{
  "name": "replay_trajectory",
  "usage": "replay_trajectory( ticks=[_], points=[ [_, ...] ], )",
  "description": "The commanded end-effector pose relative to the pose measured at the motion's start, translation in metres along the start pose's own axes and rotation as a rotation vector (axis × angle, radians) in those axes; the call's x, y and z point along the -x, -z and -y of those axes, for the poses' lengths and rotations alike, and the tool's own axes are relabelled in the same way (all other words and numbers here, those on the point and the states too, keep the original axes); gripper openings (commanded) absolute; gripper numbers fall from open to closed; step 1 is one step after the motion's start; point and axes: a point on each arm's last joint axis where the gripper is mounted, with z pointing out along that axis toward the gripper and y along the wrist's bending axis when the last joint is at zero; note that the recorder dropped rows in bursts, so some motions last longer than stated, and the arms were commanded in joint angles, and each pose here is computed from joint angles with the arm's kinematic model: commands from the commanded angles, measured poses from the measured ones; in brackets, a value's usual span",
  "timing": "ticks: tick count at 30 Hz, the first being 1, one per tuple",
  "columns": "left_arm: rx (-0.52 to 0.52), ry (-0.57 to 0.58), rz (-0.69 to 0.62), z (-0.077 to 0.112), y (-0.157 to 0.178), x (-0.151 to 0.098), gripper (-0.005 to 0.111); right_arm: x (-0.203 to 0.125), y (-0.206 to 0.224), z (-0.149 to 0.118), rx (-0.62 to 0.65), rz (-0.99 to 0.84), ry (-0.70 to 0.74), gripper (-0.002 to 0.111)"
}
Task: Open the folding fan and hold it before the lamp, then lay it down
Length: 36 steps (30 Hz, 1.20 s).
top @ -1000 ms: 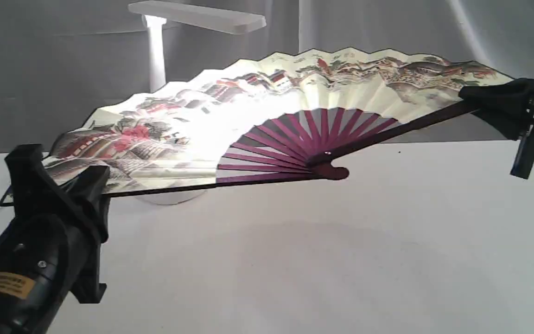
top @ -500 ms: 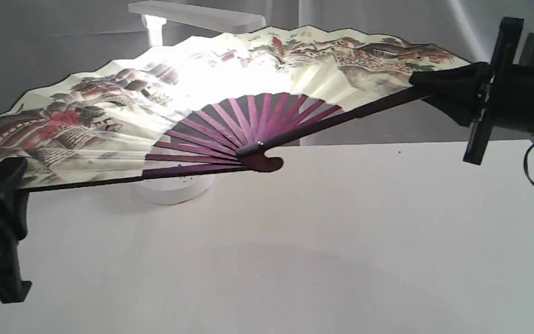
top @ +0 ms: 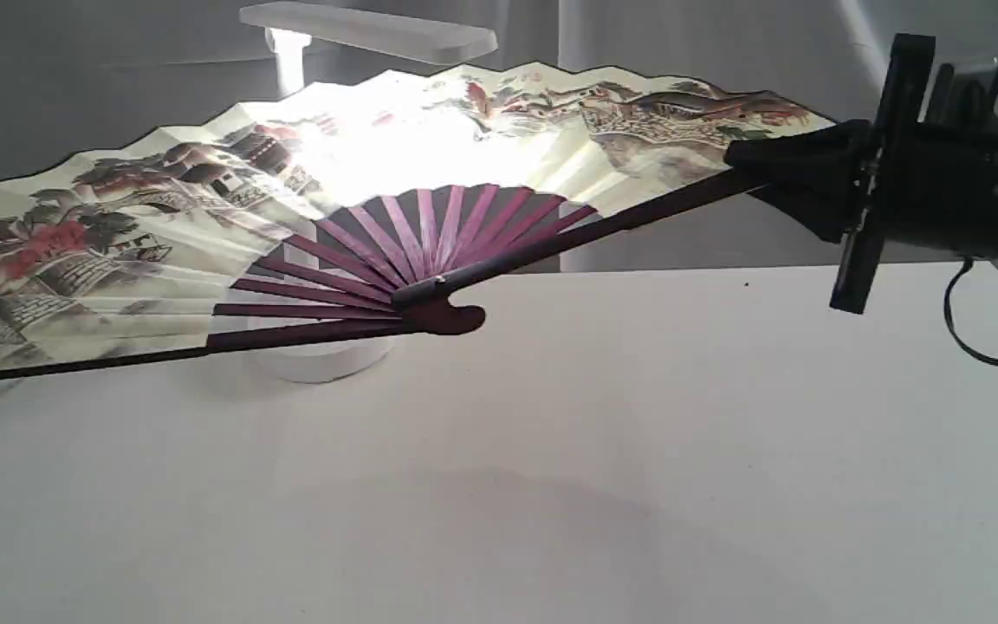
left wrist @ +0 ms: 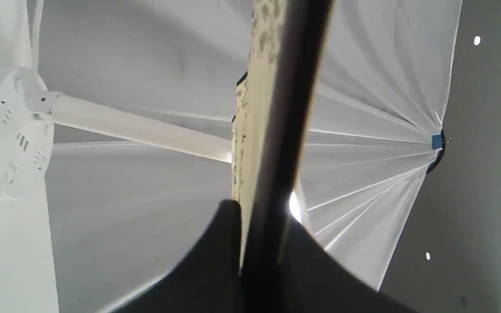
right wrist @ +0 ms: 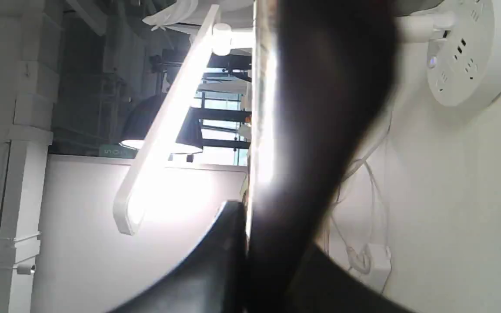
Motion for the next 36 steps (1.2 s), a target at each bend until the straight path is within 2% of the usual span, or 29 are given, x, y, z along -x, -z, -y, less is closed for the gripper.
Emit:
replay_trajectory(
  ticks=[1,10,36],
  points=[
    [-0.088,0.105,0.232,0.0112,0.007,0.0274,0.0,0.0118,0.0115,0.0032,-0.048,0.104,0.03,0.0],
    [-0.036,0.121,0.242,0.0115,0.0134,0.0318,0.0,0.0118,0.0115,0.0032,-0.048,0.104,0.03,0.0],
    [-0.033,0.091,0.242,0.0118,0.0135,0.0319,0.0,0.0118,0.0115,0.0032,-0.048,0.104,0.03,0.0]
  ],
)
